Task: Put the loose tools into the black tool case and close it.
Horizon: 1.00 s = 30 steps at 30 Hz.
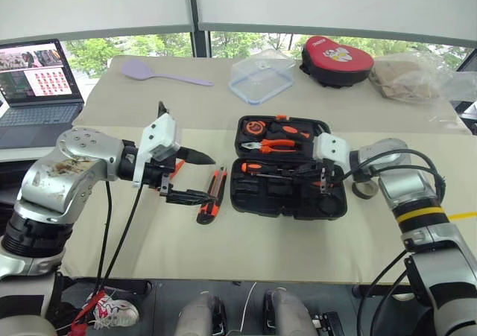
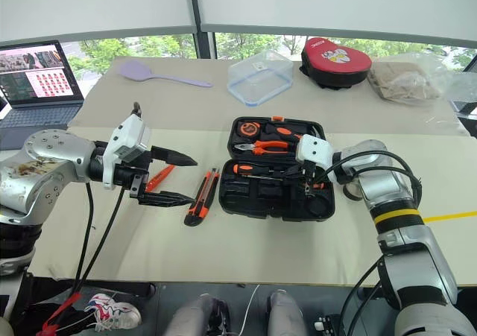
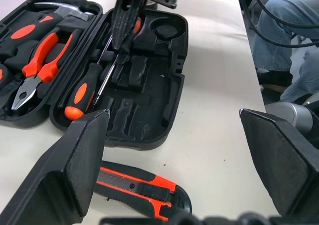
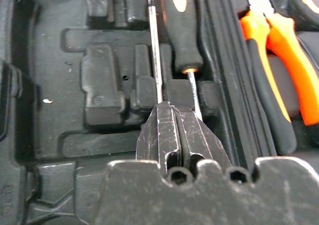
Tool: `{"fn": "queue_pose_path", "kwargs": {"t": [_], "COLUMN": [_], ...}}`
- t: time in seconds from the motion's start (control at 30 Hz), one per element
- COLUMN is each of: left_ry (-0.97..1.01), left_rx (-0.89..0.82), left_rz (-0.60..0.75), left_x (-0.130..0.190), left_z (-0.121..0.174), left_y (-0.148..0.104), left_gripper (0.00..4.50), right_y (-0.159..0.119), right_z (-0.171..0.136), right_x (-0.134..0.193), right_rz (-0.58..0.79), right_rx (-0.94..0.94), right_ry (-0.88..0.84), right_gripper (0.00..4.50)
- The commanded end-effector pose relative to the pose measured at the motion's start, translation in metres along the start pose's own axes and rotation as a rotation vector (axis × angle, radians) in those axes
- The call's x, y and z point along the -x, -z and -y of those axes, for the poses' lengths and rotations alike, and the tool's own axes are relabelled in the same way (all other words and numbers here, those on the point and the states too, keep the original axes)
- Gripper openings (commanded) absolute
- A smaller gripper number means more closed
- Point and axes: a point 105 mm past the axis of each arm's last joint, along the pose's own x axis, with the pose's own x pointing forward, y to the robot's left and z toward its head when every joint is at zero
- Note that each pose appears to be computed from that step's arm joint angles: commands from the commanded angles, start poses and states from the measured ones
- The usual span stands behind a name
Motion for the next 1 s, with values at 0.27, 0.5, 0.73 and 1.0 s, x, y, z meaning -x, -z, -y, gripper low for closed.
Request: {"fn": "queue_pose_path", "kwargs": {"t": [0.27, 0.5, 0.73, 1.0], "left_ry": [-0.097, -0.5, -0.841, -0.863], "left_rx": [-0.026, 0.18, 0.405, 0.41], "left_rz": [-0.005, -0.033, -0.163, -0.233], "left_x": [0.006, 0.051, 0.112, 0.118], "left_z": [-0.01, -0.016, 0.029, 0.034], "left_y": [0.004, 0.048, 0.106, 0.114], "left_gripper": [4.5, 4.5, 4.5, 4.5], "right_y": [-0.036, -0.088, -0.101, -0.109], "right_z": [0.02, 0.006, -0.041, -0.055], "right_x": [0.018, 0.068, 0.08, 0.079], "right_rz": [0.146, 0.399, 0.452, 0.479], "right_rx": [-0.049, -0.153, -0.185, -0.219], "right_ry": [0.1, 0.075, -0.04, -0.061], "right_gripper": [0.03, 0.58, 2.9, 4.49]}}
